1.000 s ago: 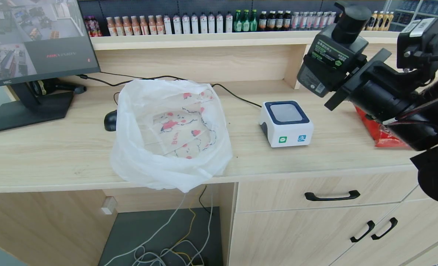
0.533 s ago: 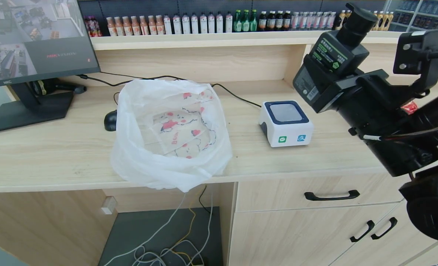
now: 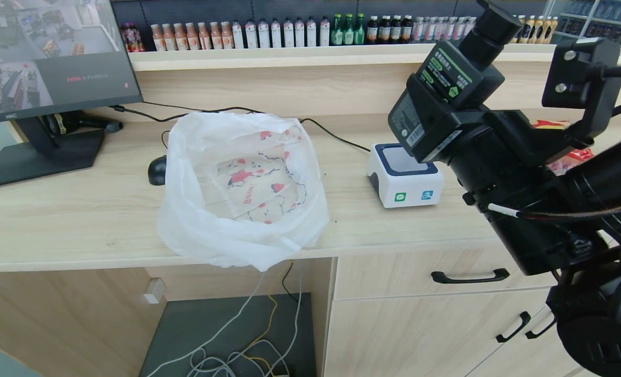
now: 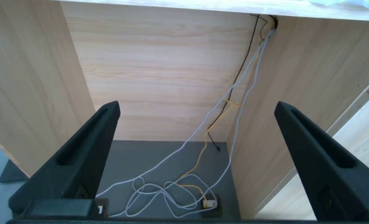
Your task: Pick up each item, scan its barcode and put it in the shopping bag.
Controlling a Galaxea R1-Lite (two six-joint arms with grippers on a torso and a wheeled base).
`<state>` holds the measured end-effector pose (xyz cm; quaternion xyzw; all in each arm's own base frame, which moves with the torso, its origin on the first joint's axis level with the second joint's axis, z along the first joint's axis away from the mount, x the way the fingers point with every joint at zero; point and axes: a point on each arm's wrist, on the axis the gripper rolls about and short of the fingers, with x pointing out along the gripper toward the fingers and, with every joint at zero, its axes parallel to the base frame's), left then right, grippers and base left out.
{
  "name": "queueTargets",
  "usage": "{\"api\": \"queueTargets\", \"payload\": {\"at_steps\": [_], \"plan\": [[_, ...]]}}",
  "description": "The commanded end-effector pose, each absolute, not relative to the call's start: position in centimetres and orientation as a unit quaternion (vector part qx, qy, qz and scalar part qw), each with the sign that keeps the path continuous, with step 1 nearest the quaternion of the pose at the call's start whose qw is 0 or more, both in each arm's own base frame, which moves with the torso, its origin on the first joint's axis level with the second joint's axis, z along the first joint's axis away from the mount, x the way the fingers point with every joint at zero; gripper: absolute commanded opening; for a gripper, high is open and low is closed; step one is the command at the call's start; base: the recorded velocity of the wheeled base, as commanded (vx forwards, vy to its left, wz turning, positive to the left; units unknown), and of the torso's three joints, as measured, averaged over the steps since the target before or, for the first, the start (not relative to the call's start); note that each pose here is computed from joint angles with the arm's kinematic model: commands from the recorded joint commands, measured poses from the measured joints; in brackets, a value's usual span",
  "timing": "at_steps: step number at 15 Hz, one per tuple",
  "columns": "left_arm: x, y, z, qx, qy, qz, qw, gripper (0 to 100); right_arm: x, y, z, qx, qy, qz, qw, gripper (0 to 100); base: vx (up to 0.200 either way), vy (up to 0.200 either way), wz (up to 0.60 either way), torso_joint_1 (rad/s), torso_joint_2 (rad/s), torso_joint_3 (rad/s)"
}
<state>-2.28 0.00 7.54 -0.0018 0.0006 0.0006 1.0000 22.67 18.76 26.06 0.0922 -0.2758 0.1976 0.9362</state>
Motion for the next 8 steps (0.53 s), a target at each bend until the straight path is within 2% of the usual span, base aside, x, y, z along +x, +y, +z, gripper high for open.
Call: {"api": "queueTargets", "payload": {"at_steps": [1, 8], "plan": [[-2.28, 0.0, 7.53, -0.003, 0.001, 0.001, 1.0, 100, 22.87, 19.02, 25.75, 0.09, -0.272, 0.2, 0.937, 0, 0.0, 0.2, 0.0, 0.002, 0.0, 0.002], [-2.28, 0.0, 7.53, -0.003, 0.001, 0.001, 1.0, 100, 22.98, 19.06, 25.77, 0.106, -0.271, 0.205, 0.935, 0, 0.0, 0.2, 0.0, 0.006, 0.0, 0.002]]}}
